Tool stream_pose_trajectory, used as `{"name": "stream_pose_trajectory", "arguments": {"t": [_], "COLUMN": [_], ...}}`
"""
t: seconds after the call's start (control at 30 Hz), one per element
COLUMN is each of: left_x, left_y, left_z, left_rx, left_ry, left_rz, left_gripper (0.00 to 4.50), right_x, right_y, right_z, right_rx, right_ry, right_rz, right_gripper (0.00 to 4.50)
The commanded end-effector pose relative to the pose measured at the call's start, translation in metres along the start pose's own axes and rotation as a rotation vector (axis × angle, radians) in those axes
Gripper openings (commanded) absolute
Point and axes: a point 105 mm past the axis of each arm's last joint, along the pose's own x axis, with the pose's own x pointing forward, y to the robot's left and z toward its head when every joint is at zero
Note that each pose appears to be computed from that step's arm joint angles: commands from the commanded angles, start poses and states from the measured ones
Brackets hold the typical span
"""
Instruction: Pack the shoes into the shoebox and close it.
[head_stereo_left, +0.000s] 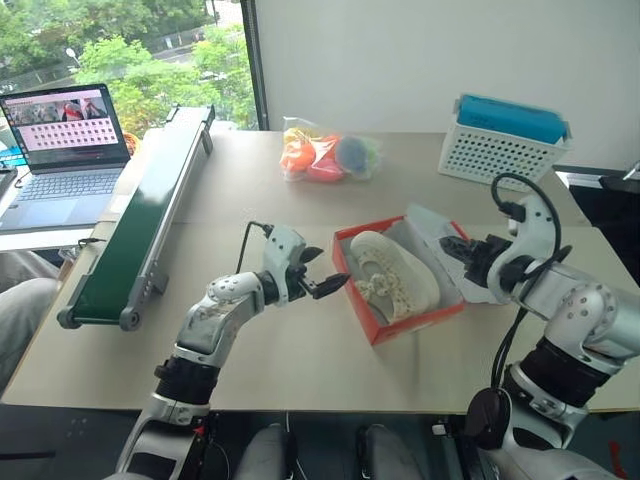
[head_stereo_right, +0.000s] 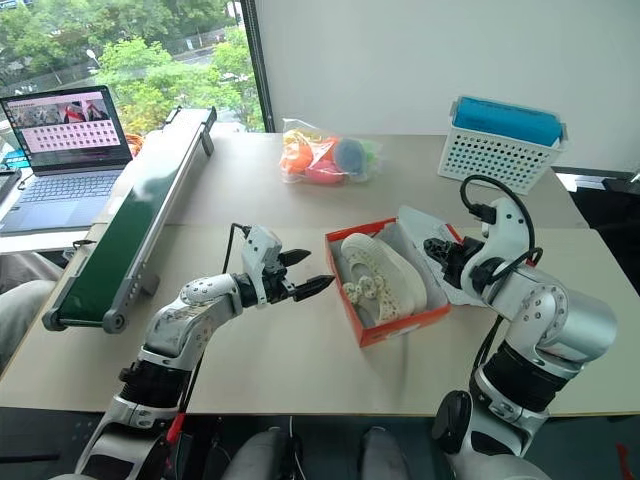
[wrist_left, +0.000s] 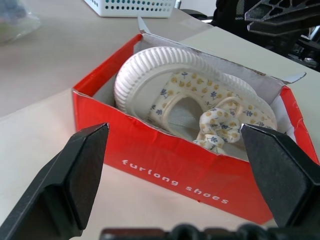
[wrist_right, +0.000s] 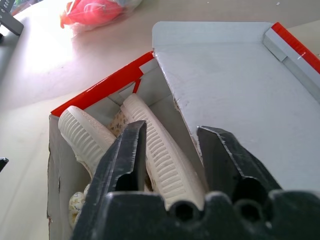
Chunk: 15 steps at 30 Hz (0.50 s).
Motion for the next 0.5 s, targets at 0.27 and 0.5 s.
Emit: {"name": "stream_pose_trajectory", "arguments": {"t": [0.27,0.5], "left_x": [0.003,0.002], "left_y": [-0.002,-0.004], "left_z": [0.013,0.012], "left_rx": [0.043,0.038], "left_ry": [-0.037,-0.04], "left_rz": [-0.018,-0.011], "left_gripper": [4.5,4.5], "right_x": [0.026,0.062], "right_y": [0.056,0.062], "right_z": [-0.001,-0.002], "right_rx": [-0.23,-0.318], "right_ry": [0.054,0.106], "right_rz": [0.156,0.19], "right_gripper": [0.13,0.05]}}
